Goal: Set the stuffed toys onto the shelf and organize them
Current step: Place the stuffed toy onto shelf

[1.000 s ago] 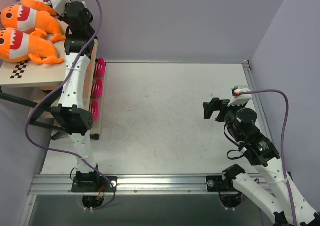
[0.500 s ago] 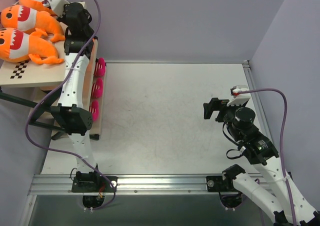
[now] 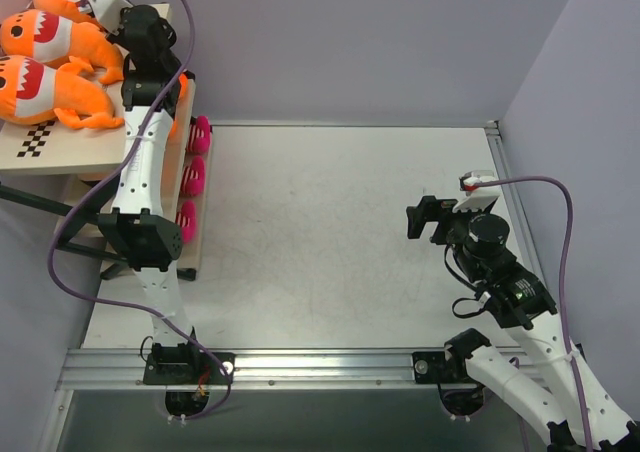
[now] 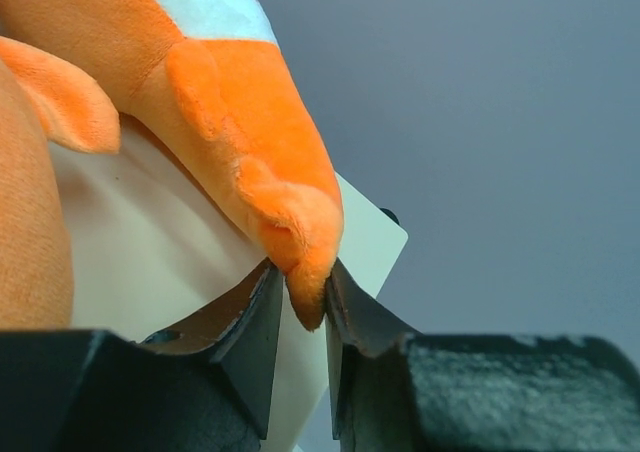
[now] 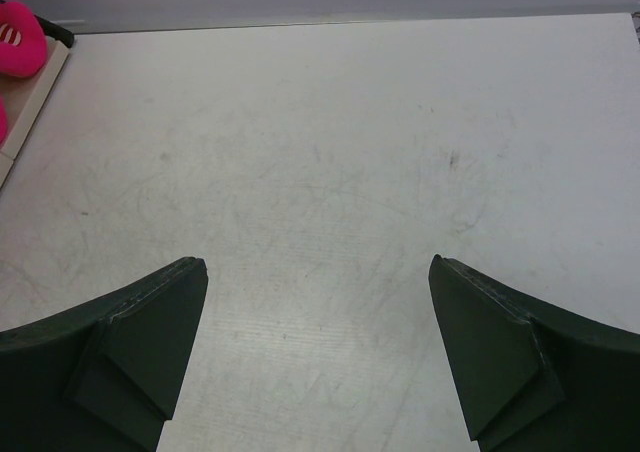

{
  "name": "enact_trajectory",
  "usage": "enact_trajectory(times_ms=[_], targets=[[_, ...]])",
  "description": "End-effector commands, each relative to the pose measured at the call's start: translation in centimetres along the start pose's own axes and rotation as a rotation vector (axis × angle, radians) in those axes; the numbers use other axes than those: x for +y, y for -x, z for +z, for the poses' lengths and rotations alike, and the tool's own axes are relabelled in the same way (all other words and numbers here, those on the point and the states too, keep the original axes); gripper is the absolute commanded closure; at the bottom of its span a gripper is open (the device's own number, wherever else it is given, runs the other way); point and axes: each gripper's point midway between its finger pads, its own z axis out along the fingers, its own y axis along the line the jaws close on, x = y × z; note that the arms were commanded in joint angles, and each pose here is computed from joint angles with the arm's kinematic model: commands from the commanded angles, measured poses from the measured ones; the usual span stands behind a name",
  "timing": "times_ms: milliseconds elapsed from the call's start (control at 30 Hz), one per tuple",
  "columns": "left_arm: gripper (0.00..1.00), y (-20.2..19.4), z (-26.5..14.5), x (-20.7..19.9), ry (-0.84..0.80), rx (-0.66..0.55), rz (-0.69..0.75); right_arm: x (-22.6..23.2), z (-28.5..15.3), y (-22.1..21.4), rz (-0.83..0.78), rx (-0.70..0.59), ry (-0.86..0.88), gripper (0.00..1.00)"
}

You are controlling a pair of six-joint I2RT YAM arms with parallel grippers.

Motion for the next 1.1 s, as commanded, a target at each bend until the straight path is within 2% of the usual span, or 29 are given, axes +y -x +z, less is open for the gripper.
enact_trajectory(times_ms=[0,267,433,600,767,933,1000,1067], targets=[[0.67,4.7,-1.1,-1.1,-0.055,-0.070,-0.067,0.0,0.1,1.1,-0.001,-0.033,-0.009,0.01],[0.53,5.3,-1.8,-2.3,-0.094,-0.102,-0.107,0.0,0.1,1.0,-0.004,-0.032,-0.011,0.01],[0.52,5.1,-2.4,-3.3,-0.109,-0.108,-0.125,0.0,0.1,0.9,-0.004,-0.030,-0.010,0.01],[0.34,5.4,-3.6,-4.6,-0.145,-0.101,-0.121,-0.1,0.0,0.9,-0.002,-0.032,-0.011,0.00],[0.30,6.0,-5.1,-4.7,-0.100,-0.128,-0.111,-0.1,0.1,0.8,-0.003,-0.031,-0.011,0.01],[0.29,6.5,-7.1,-6.8,-0.124,-0.180,-0.006,0.0,0.3,0.7,-0.003,-0.028,-0.010,0.01],[0.28,5.1,-8.0,-8.6,-0.171,-0.175,0.096,0.0,0.4,0.5,-0.005,-0.023,-0.011,0.00],[0.27,4.6,-8.1,-9.7,-0.193,-0.180,0.139,0.0,0.6,0.3,-0.007,-0.015,-0.015,0.01]])
